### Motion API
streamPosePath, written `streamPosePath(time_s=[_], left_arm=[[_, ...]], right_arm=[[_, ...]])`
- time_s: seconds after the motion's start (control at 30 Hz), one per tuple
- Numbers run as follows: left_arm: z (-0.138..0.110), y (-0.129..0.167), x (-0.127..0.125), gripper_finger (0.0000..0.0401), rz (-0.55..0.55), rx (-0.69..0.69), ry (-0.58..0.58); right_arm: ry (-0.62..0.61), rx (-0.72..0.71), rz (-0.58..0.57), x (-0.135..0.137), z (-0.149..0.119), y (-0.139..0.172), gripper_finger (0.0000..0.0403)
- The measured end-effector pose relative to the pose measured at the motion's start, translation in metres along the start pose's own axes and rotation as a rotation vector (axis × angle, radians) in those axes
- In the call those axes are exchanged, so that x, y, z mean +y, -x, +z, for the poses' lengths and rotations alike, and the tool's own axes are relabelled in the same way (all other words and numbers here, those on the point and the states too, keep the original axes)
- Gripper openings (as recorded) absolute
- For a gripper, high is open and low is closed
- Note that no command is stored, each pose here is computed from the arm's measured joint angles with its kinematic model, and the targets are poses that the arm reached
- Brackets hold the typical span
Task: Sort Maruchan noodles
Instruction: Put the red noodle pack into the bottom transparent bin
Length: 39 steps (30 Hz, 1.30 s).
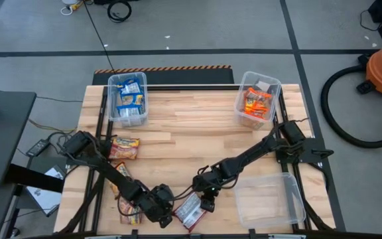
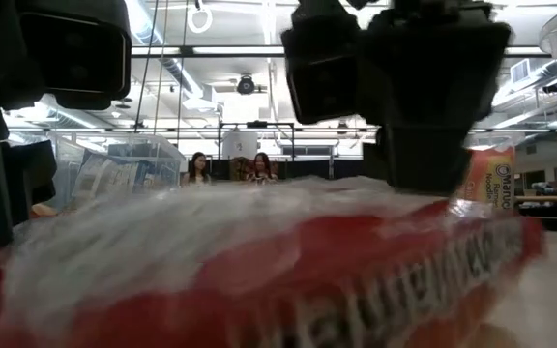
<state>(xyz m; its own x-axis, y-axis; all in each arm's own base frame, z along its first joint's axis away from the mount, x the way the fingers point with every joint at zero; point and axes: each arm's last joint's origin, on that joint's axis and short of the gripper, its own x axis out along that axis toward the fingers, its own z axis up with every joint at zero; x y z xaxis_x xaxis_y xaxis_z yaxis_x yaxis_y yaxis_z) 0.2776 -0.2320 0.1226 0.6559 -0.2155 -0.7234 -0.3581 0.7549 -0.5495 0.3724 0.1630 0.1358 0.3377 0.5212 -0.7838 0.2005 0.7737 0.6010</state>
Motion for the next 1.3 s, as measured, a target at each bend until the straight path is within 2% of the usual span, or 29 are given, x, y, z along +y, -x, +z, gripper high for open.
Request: streamPosePath(time_s=[0.2, 0.4, 0.5, 0.57, 0.73, 0.87, 1.1, 1.2, 1.3], left_arm=[[0.003, -0.001, 0.001, 0.0192, 0.004, -0.010, -0.005], [0.003, 0.000, 0.002, 0.0192, 0.012, -0.006, -0.007], [0.005, 0.009, 0.003, 0.0192, 0.038, 0.034, -0.030], [0.008, 0.021, 0.004, 0.0192, 0.070, 0.071, -0.054], [0.019, 0.067, 0.010, 0.0192, 0.180, 0.169, -0.168], [0.035, 0.112, 0.020, 0.0192, 0.289, 0.135, -0.242], [0.069, 0.162, 0.028, 0.0192, 0.319, -0.101, -0.361], [0.079, 0.174, 0.032, 0.0192, 0.316, -0.138, -0.408], [0.086, 0.183, 0.035, 0.0192, 0.307, -0.153, -0.437]], right_arm=[[-0.016, -0.025, 0.023, -0.002, 0.007, 0.002, 0.0095], [-0.035, -0.030, 0.023, -0.002, 0.007, 0.002, 0.0013], [-0.056, -0.021, 0.000, -0.002, 0.006, 0.005, 0.0009], [-0.074, -0.015, -0.063, 0.002, 0.006, 0.015, 0.0006], [-0.100, -0.060, -0.250, 0.035, 0.013, 0.075, 0.0004], [-0.156, -0.110, -0.334, 0.068, 0.016, 0.134, 0.0003], [-0.237, -0.221, -0.269, 0.116, 0.000, 0.212, 0.0002], [-0.263, -0.262, -0.215, 0.132, -0.014, 0.242, 0.0002], [-0.330, -0.232, -0.161, 0.140, -0.033, 0.269, 0.0002]])
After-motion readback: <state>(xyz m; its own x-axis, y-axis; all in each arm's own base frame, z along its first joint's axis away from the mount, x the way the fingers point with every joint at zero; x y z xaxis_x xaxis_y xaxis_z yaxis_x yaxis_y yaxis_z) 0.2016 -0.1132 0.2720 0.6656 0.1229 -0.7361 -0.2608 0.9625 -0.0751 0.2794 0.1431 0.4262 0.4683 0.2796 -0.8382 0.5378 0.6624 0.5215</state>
